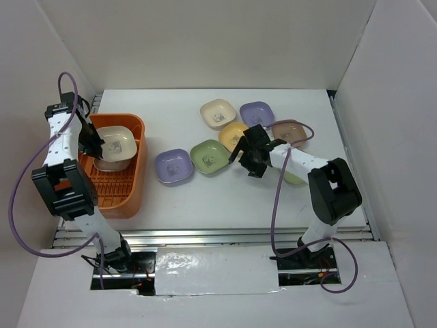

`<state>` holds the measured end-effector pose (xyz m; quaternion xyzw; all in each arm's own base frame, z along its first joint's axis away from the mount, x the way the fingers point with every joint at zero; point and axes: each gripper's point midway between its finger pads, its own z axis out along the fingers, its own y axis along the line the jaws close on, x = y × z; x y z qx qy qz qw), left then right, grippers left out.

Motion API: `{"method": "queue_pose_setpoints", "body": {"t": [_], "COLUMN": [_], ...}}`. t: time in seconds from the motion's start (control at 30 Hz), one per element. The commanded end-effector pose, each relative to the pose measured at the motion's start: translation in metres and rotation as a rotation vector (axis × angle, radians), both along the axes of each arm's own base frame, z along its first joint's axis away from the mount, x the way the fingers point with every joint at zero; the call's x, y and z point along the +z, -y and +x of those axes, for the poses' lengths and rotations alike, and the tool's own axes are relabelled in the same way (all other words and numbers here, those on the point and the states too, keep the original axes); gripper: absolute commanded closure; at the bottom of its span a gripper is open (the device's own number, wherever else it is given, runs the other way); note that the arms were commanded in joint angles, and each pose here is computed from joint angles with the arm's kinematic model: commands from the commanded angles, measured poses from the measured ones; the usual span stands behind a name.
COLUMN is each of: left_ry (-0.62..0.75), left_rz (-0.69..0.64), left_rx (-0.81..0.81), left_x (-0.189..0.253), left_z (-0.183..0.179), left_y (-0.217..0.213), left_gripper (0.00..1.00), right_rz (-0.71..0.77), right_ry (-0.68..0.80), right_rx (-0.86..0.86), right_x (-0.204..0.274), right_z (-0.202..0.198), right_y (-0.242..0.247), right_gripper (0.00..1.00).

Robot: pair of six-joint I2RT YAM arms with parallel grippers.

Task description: Place the plates into the plastic bin on the countertop

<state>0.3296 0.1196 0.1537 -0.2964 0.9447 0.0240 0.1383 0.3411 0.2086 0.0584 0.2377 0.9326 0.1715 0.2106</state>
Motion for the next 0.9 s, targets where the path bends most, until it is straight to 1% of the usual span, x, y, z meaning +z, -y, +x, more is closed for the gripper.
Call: {"method": "queue_pose_setpoints", "body": {"t": [0.0,0.07,0.2,0.23,0.27,0.3,0.33,0.4,0.43,0.53,0.6,0.67,0.7,0.73,0.77,0.8,0.83,0.87], "left_ry": [-0.026,-0.031,-0.036,-0.038,-0.048,-0.048,-0.042,-0.010,0.007,0.106,0.158,0.186,0.197,0.213,0.211,0.273,0.304,0.345], "left_rz": [0.061,0.106,0.139,0.148,0.189,0.200,0.209,0.244,0.256,0.316,0.379,0.410,0.423,0.419,0.398,0.361,0.274,0.231], "left_rx": [-0.048,-0.044,-0.025,-0.025,0.000,0.004,0.001,0.000,-0.010,0.000,0.031,0.054,0.090,0.110,0.124,0.151,0.142,0.131], "left_x": [-0.001,0.001,0.005,0.005,0.009,0.011,0.014,0.029,0.035,0.070,0.095,0.110,0.118,0.122,0.116,0.127,0.125,0.126], "left_z": [0.010,0.013,0.018,0.019,0.018,0.017,0.018,0.021,0.023,0.028,0.023,0.020,0.011,0.007,0.001,-0.006,-0.009,-0.022], "left_y": [-0.011,-0.014,-0.017,-0.015,-0.021,-0.020,-0.014,-0.011,-0.002,0.010,0.011,0.017,0.021,0.024,0.027,0.031,0.039,0.045], "left_gripper": [1.00,1.00,1.00,0.95,0.73,0.47,0.01,0.01,0.01,0.01,0.01,0.01,0.01,0.01,0.01,0.01,0.01,0.01], "right_rz": [0.027,0.031,0.035,0.034,0.051,0.052,0.051,0.047,0.047,0.058,0.068,0.080,0.086,0.094,0.105,0.101,0.082,0.077], "right_ry": [0.081,0.076,0.091,0.093,0.087,0.085,0.085,0.085,0.087,0.092,0.076,0.082,0.077,0.080,0.081,0.080,0.083,0.084], "right_rx": [0.025,0.037,0.042,0.046,0.061,0.068,0.069,0.072,0.072,0.076,0.070,0.055,0.023,0.011,-0.004,-0.046,-0.067,-0.082], "right_x": [0.026,0.025,0.027,0.026,0.027,0.026,0.026,0.025,0.025,0.024,0.018,0.016,0.012,0.011,0.010,0.008,0.005,0.008], "right_z": [0.011,0.011,0.012,0.012,0.010,0.008,0.009,0.008,0.008,0.008,0.009,0.013,0.014,0.015,0.018,0.024,0.028,0.034], "right_y": [-0.005,-0.007,-0.008,-0.008,-0.012,-0.013,-0.014,-0.015,-0.016,-0.021,-0.026,-0.029,-0.029,-0.031,-0.032,-0.031,-0.029,-0.032], "right_gripper": [0.00,0.00,0.00,0.00,0.00,0.00,0.00,0.00,0.00,0.00,0.00,0.00,0.00,0.00,0.00,0.00,0.00,0.00]}}
